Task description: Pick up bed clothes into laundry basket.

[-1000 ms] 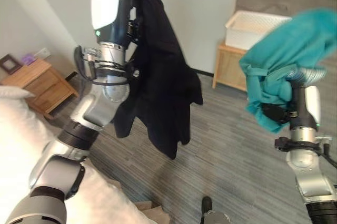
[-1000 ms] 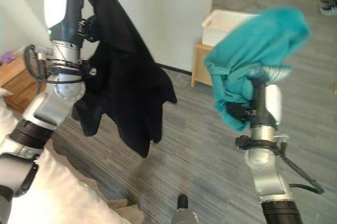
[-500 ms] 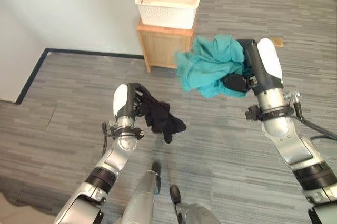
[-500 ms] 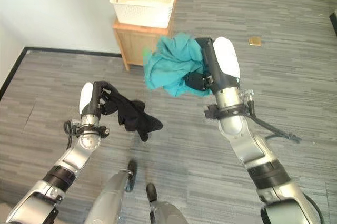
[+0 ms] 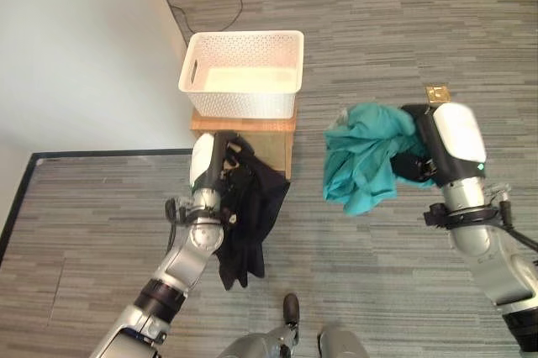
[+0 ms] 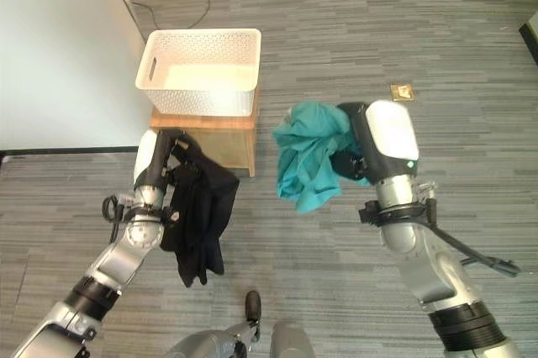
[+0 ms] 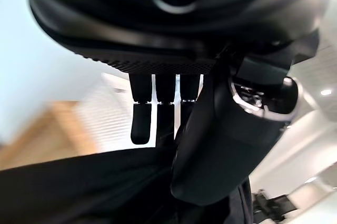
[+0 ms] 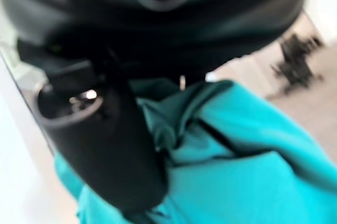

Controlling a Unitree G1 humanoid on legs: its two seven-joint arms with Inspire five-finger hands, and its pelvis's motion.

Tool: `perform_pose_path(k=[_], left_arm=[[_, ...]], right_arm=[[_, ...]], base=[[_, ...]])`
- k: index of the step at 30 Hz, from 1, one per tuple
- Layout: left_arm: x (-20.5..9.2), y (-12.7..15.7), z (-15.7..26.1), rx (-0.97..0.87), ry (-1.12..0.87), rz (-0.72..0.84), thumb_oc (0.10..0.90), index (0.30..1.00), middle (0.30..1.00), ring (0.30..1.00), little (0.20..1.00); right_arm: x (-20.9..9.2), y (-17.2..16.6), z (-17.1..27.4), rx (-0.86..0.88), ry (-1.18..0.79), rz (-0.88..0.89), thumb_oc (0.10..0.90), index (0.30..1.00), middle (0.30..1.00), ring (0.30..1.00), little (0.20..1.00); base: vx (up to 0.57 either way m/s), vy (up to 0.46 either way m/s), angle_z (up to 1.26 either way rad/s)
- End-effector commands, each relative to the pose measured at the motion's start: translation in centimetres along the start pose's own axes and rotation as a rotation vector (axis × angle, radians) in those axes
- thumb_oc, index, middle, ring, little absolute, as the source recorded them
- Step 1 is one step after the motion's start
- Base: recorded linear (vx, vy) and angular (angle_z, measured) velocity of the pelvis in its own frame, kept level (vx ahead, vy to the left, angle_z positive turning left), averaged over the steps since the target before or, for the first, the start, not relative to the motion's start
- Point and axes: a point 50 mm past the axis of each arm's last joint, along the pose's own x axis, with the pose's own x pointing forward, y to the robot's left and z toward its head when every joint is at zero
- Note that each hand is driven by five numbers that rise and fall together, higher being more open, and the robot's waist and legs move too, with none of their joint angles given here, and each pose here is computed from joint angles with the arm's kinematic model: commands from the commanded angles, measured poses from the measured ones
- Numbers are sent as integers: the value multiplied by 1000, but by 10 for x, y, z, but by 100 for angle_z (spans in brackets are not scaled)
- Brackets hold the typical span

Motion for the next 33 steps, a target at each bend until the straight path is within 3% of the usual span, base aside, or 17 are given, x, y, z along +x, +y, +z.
perform_pose_path(k=[1,6,10,12,18,22,27,33], left_arm=[[-3,24,5,31,-123,83,400,300,300,300,300],[-17,18,-8,5,-80,43,400,300,300,300,300],[-30,18,-23,2,-19,27,400,300,300,300,300],[-51,22,-45,-12,83,46,400,300,300,300,300],[-103,28,-92,14,331,48,400,300,300,300,300],[-120,25,-102,0,397,9,400,300,300,300,300],[-120,25,-94,-71,361,-10,400,300,300,300,300],[-113,20,-87,-117,341,-17,400,300,300,300,300]], right_arm=[[53,-86,44,-72,-290,-416,400,300,300,300,300],[63,-127,33,-197,-259,-474,400,300,300,300,300],[66,-139,25,-261,-220,-476,400,300,300,300,300],[67,-142,28,-274,-232,-472,400,300,300,300,300],[51,-138,33,-257,-259,-481,400,300,300,300,300],[46,-134,31,-251,-249,-477,400,300,300,300,300],[47,-125,29,-200,-228,-466,400,300,300,300,300],[55,-85,32,-74,-216,-350,400,300,300,300,300]], base=[[321,-205,24],[238,-206,85],[84,-191,130],[98,-202,94],[94,-158,20],[42,-83,18],[8,-43,32],[-11,2,8]])
